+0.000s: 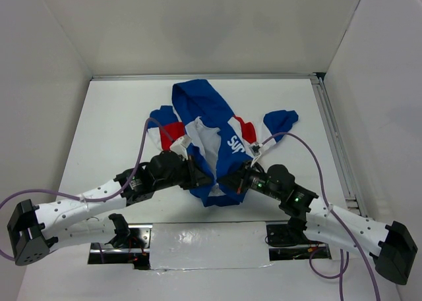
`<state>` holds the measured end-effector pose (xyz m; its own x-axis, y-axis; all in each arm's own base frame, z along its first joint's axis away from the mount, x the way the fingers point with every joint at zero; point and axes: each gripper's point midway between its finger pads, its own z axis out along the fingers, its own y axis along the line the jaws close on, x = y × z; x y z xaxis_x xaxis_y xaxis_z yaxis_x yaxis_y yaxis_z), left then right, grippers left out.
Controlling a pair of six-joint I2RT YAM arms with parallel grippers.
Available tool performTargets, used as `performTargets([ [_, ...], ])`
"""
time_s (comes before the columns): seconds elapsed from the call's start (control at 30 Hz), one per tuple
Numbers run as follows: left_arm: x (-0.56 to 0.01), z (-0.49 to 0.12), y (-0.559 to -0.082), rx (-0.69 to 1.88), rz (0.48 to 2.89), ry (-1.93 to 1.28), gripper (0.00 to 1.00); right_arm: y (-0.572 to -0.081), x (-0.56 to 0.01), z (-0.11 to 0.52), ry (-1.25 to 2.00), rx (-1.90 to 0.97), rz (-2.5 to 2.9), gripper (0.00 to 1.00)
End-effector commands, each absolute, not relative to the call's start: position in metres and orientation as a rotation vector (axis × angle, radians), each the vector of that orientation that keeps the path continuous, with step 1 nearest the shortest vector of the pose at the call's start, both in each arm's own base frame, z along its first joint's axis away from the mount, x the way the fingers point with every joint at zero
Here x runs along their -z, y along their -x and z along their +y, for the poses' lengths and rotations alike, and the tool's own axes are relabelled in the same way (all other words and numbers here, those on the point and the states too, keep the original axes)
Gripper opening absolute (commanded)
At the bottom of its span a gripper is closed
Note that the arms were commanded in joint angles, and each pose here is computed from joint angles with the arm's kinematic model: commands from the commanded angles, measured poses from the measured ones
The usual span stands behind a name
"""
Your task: Zip up the jacket
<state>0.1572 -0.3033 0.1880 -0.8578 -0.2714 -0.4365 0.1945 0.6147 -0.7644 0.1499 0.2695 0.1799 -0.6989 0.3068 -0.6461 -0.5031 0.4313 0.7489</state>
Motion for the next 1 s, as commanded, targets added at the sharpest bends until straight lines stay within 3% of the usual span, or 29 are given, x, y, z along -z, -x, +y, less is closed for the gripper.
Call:
performTargets([
  [0.0,-0.214,-0.318,-0.158,1.279,2.193,-0.057,0.00,-0.150,-0.202,0.267,0.151,-1.387,1.854,0.00],
  [0.27,-0.215,-0.329,-0.155,1.314,2.142,-0.166,0.00,-0.151,-0.208,0.264,0.127,-1.396,1.828,0.00],
  [0.97,-0.213,-0.314,-0.166,1.247,2.124,-0.053,0.00,-0.133,-0.211,0.266,0.217,-1.468,1.838,0.00],
])
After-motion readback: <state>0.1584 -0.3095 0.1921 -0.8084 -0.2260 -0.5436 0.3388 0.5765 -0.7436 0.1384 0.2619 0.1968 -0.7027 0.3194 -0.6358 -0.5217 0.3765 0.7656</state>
